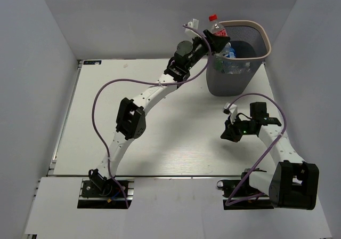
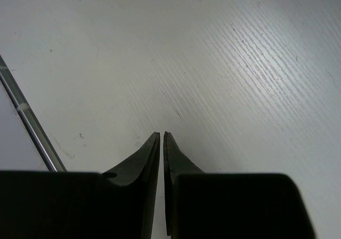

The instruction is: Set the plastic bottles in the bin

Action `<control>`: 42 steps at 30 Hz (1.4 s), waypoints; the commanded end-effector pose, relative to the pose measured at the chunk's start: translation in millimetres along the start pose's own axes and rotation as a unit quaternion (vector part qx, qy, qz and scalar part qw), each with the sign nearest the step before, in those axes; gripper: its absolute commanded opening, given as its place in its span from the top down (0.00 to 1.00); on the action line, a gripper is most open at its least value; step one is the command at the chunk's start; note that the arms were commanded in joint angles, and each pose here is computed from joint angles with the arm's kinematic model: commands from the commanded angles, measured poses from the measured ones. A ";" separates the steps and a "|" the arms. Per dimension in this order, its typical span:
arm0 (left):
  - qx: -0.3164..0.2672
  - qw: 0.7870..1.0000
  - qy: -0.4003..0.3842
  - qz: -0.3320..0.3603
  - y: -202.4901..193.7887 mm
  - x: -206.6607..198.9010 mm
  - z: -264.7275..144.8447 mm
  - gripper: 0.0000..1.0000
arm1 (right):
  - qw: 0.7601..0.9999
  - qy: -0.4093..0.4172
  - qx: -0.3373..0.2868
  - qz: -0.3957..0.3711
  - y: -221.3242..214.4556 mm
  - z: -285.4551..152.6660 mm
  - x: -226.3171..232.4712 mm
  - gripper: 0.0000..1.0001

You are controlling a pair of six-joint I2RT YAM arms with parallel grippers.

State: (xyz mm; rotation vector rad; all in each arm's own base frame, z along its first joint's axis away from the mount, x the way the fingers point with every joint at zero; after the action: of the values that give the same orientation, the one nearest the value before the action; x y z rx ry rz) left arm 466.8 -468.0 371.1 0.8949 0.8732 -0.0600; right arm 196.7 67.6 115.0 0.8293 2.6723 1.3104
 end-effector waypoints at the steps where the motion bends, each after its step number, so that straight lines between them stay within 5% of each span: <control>1: -0.072 0.996 -0.057 -0.018 44.9 -53.1 0.8 0.75 | 1.000 -0.007 -0.010 -0.013 4.5 -0.9 -1.4 0.87; 9: -0.113 0.990 -0.053 -0.067 42.7 -46.0 7.0 0.73 | 1.000 -0.006 -0.007 -0.012 3.1 0.7 -2.6 0.87; 17: -0.153 0.988 0.009 -0.032 30.7 -26.3 14.7 0.50 | 1.000 -0.006 -0.004 -0.010 0.3 1.8 -2.7 0.87; 24: -0.144 0.989 0.031 -0.024 12.8 -10.8 18.5 0.42 | 1.000 -0.004 -0.001 -0.006 -1.3 3.0 -3.1 0.87; 31: -0.136 0.989 0.048 -0.014 4.9 -7.0 17.5 0.00 | 1.000 -0.007 0.001 -0.010 -3.5 3.6 -4.6 0.87; 36: -0.140 0.989 0.045 0.000 14.5 -16.1 16.0 0.00 | 1.000 -0.001 0.004 -0.006 -3.8 4.8 -4.5 0.73; 42: -0.148 0.987 0.047 0.027 34.1 -32.9 10.2 0.00 | 1.000 0.005 0.006 -0.002 -4.9 5.6 -4.1 0.69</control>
State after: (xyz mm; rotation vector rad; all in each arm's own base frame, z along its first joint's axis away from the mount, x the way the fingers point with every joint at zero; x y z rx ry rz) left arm 489.7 -478.0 357.2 0.6687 0.9749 0.1322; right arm 199.0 65.8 107.0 0.8484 2.6885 1.2857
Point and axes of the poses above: each gripper's point midway between its finger pads, its own z axis out along the fingers, its own x axis along the line the jaws close on, y = z × x, the point moved 5 cm from there along -z, back along the fingers, and after that the axes turned 3 degrees about -z, right-handed, at the moved point
